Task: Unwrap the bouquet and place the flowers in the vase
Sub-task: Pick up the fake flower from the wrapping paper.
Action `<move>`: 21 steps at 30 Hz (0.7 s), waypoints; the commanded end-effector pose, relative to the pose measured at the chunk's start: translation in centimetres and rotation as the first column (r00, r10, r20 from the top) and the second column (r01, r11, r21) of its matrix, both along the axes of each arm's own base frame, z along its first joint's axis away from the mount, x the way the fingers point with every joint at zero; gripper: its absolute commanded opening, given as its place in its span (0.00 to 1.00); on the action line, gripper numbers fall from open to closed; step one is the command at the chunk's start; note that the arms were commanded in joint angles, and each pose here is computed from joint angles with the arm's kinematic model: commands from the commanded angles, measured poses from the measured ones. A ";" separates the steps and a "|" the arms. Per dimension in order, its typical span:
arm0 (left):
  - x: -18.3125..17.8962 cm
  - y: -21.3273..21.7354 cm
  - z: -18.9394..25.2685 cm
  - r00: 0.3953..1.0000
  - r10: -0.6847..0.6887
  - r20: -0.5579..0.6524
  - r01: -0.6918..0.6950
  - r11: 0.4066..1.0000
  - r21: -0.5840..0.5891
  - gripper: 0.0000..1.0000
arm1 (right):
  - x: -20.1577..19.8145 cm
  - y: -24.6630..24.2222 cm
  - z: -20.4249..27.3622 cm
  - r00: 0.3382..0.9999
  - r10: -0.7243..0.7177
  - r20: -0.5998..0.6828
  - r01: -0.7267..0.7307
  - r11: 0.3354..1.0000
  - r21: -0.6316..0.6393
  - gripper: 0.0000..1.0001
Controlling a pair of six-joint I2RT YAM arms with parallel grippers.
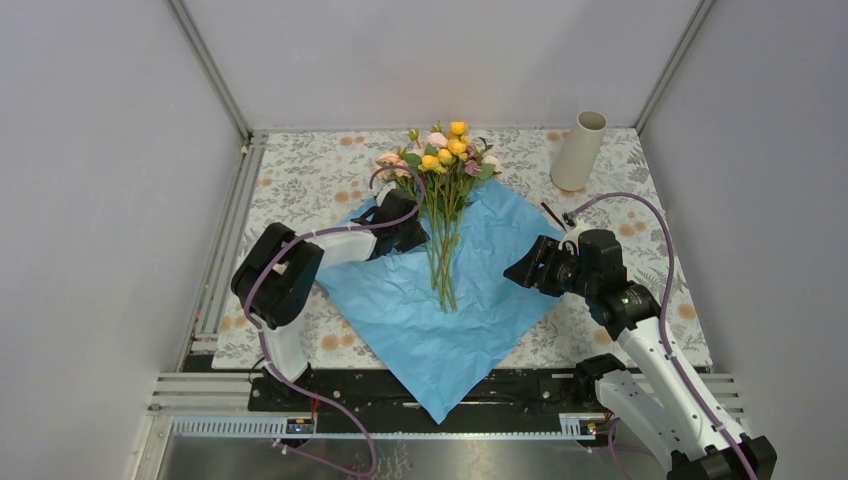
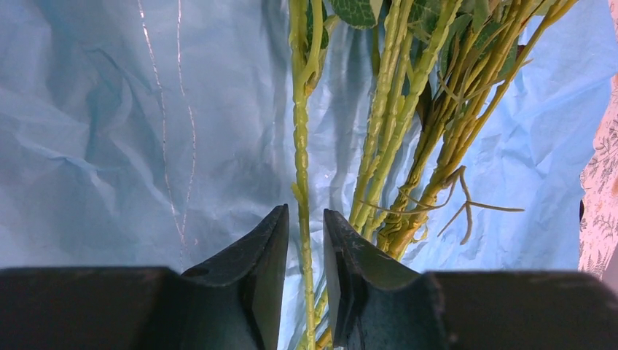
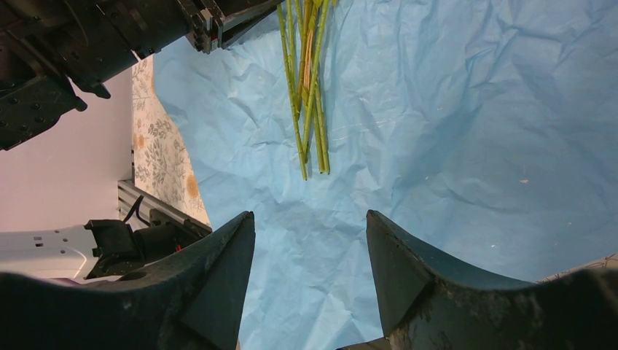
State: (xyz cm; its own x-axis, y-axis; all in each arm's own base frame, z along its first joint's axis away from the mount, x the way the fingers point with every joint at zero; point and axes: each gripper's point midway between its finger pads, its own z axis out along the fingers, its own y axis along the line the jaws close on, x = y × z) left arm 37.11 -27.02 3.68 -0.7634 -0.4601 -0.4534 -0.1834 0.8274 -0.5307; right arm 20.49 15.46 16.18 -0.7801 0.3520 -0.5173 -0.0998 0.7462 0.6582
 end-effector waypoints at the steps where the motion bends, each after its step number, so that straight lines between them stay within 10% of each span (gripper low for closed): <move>1: 1.6 -1.6 1.9 0.998 -0.019 0.059 0.022 0.999 -0.046 0.26 | -0.2 0.4 0.9 1.000 0.022 0.018 -0.022 1.000 0.020 0.65; 21: 1.4 -0.9 1.2 0.996 0.045 0.073 -0.039 0.997 -0.074 0.00 | -0.7 0.3 1.0 0.999 0.024 0.021 -0.024 0.999 0.020 0.65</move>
